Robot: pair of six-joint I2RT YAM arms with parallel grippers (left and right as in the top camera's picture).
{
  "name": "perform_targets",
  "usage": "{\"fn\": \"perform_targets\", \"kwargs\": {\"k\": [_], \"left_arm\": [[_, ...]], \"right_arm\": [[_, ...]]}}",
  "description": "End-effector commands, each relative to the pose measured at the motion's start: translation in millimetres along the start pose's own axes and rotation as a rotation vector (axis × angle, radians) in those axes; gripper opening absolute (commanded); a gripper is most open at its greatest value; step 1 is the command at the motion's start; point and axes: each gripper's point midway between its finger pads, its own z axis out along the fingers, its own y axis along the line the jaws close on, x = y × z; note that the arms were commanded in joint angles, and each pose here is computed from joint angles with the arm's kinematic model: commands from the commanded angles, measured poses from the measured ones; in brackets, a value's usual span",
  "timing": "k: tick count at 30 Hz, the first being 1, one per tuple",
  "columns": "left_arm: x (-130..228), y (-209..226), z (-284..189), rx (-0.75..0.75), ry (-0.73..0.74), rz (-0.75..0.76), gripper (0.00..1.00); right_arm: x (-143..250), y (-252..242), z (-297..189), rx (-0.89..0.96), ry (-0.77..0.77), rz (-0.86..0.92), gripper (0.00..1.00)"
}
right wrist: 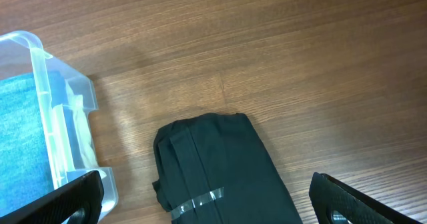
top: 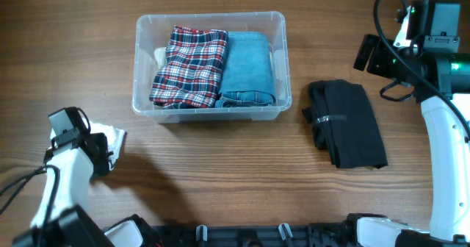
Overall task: Pack container
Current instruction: 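Lift the white T-shirt with the left gripper and carry it over the box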
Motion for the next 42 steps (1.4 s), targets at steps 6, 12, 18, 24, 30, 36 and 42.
{"fn": "perform_targets", "kwargs": {"k": [6,12,18,24,30,36,42], "left_arm": [[-15,-30,-53,0.243,-0.085,0.111,0.06],[-3,-83,-104,0.591,-0.016,0.136,0.08],[10,-159,-224,1.208,-0.008,0.304,0.04],[43,-183,-285,1.495,0.006,0.460,0.04],[101,-208,-296,1.622,0.116,0.578,0.04],[174,-240,-282,1.609,0.178,0.862,0.04],[210,-254,-225,1.407,0.144,1.084,0.04]], "right_arm": [[1,-4,4,0.021,0.008,-0.010,1.00],[1,-4,4,0.021,0.008,-0.011,1.00],[1,-4,4,0.021,0.008,-0.010,1.00],[1,-4,4,0.021,0.008,-0.010,1.00],[1,-4,4,0.021,0.008,-0.010,1.00],[1,-4,4,0.021,0.008,-0.011,1.00],[1,-4,4,0.021,0.008,-0.010,1.00]]}}
